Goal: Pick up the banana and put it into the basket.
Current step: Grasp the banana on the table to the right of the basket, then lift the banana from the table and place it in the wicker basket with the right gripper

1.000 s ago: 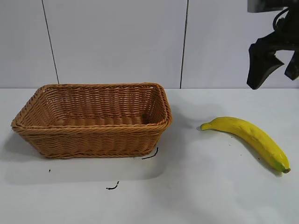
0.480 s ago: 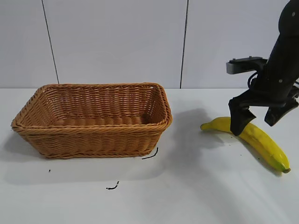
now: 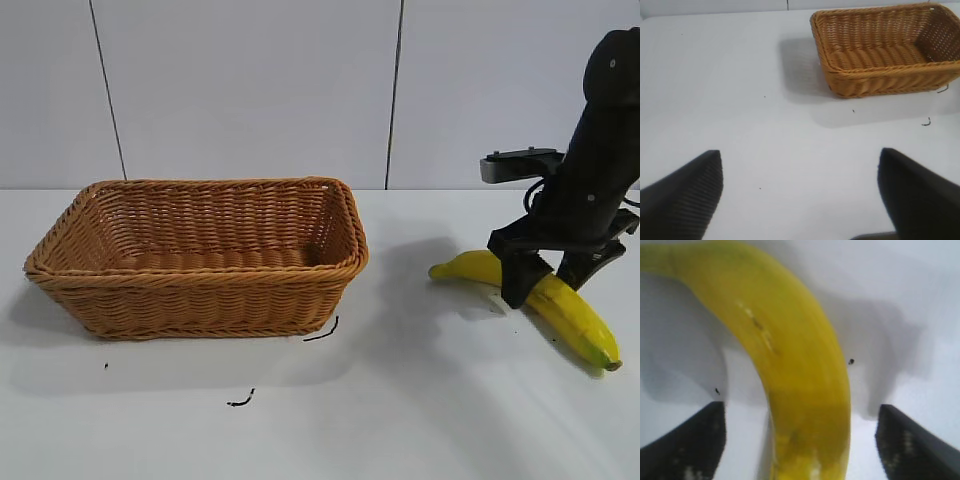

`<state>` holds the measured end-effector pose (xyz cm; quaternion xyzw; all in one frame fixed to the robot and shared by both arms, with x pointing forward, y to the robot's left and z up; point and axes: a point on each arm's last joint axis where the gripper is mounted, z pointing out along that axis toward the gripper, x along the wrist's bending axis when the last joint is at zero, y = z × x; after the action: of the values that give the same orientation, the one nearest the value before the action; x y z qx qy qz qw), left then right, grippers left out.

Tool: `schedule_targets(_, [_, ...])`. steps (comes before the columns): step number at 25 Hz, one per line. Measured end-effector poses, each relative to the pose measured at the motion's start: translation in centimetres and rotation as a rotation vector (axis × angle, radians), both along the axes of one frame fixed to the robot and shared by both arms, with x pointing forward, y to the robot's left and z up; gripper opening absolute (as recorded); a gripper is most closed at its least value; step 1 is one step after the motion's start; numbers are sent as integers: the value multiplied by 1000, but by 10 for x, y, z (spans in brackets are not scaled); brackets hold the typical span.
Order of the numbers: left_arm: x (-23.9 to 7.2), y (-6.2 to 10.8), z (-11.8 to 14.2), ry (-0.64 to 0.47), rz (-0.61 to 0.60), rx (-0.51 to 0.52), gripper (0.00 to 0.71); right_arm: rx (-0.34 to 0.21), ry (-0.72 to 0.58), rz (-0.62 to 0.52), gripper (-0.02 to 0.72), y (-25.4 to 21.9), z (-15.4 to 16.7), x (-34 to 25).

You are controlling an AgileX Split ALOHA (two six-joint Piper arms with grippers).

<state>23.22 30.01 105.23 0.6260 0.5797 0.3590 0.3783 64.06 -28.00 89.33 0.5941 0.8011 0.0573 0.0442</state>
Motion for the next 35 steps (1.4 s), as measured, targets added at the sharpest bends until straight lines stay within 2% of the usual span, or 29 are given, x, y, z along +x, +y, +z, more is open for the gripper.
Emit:
schedule_targets(5, [0,0,0,0,0,0,635,-24,-38,20,290,-2,37,2])
schedule_targets(11, [0,0,0,0,0,0,635,-21,-112,30,290,3,112,20])
schedule_targets(18, [0,0,0,0,0,0,635,-37,-246,163,290,57,163,30])
schedule_targets(23, [0,0,0,0,0,0,635,-32,-354,350,290,117,186,22])
schedule_targets(28, [0,0,0,0,0,0,635,-27,-516,612,290,185,194,7])
schedule_targets(33, [0,0,0,0,0,0,635,-23,-633,841,290,252,179,-9])
schedule_targets(35, [0,0,0,0,0,0,635,-30,-651,889,290,270,165,-11])
